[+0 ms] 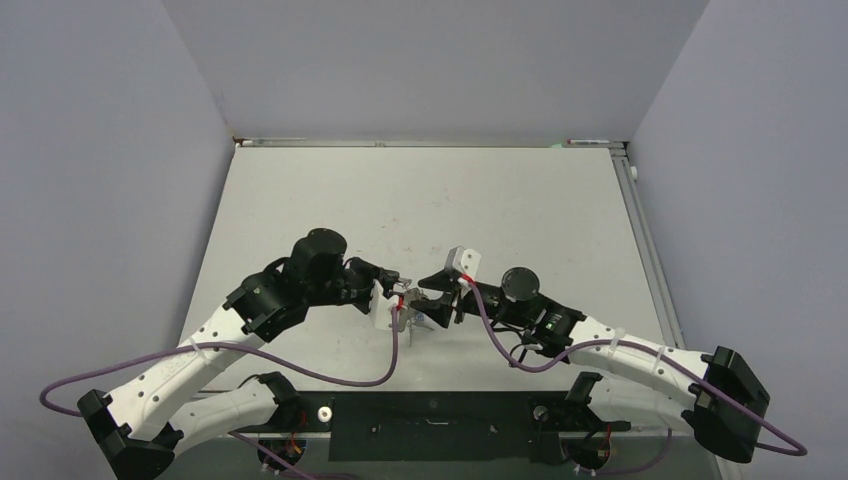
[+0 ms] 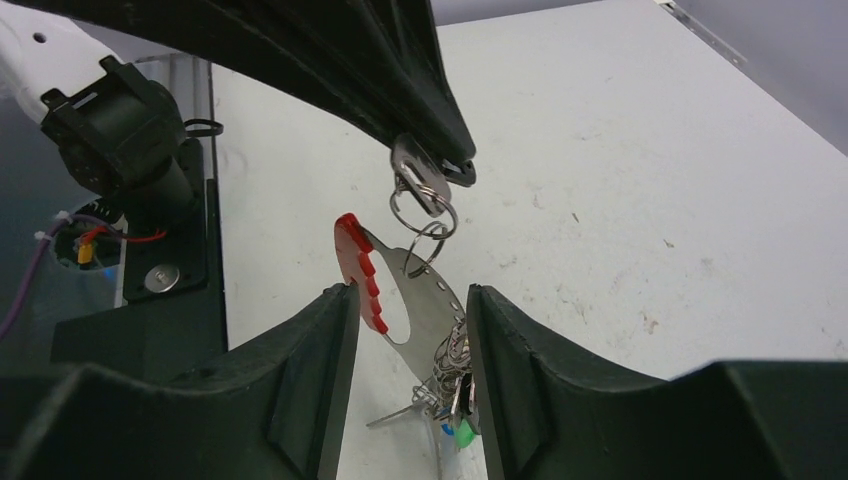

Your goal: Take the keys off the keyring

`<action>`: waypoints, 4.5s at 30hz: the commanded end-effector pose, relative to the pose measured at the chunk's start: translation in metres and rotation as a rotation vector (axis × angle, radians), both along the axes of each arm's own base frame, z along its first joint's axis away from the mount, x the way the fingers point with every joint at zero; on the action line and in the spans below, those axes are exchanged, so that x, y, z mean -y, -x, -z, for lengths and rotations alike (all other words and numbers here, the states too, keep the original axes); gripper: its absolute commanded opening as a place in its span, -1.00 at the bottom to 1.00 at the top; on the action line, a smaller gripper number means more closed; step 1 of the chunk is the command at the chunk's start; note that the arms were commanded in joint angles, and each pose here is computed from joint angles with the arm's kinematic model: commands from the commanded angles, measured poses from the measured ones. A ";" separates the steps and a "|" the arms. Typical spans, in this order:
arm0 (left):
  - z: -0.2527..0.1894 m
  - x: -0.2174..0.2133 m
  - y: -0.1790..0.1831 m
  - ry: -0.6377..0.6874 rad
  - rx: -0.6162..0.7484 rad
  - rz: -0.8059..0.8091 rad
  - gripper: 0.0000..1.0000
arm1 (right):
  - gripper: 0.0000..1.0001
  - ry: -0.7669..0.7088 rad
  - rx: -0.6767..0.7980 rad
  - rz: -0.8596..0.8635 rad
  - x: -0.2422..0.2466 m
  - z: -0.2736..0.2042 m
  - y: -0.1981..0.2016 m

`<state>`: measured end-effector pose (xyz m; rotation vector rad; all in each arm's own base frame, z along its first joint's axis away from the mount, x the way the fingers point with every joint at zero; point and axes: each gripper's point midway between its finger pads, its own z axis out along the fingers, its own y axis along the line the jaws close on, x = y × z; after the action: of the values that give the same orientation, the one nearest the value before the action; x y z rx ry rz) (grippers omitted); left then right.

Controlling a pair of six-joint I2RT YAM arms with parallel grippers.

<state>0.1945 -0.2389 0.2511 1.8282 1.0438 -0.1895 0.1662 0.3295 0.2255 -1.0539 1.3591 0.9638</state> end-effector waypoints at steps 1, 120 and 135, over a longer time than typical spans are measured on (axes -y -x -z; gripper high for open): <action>-0.030 0.010 0.000 0.076 0.054 0.041 -1.00 | -0.12 -0.115 0.003 0.083 -0.006 -0.039 -0.016; -0.067 -0.006 0.049 0.500 -0.302 -0.011 -0.26 | -0.90 -0.386 0.610 -0.002 0.017 -0.136 0.024; -0.107 0.015 0.062 0.558 -0.259 0.192 -0.43 | -0.89 -0.387 0.656 -0.084 0.013 -0.132 0.045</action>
<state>0.1455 -0.2487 0.3185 1.4152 1.0465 -0.7450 0.1379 0.3255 0.3230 -1.0527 0.7141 0.7926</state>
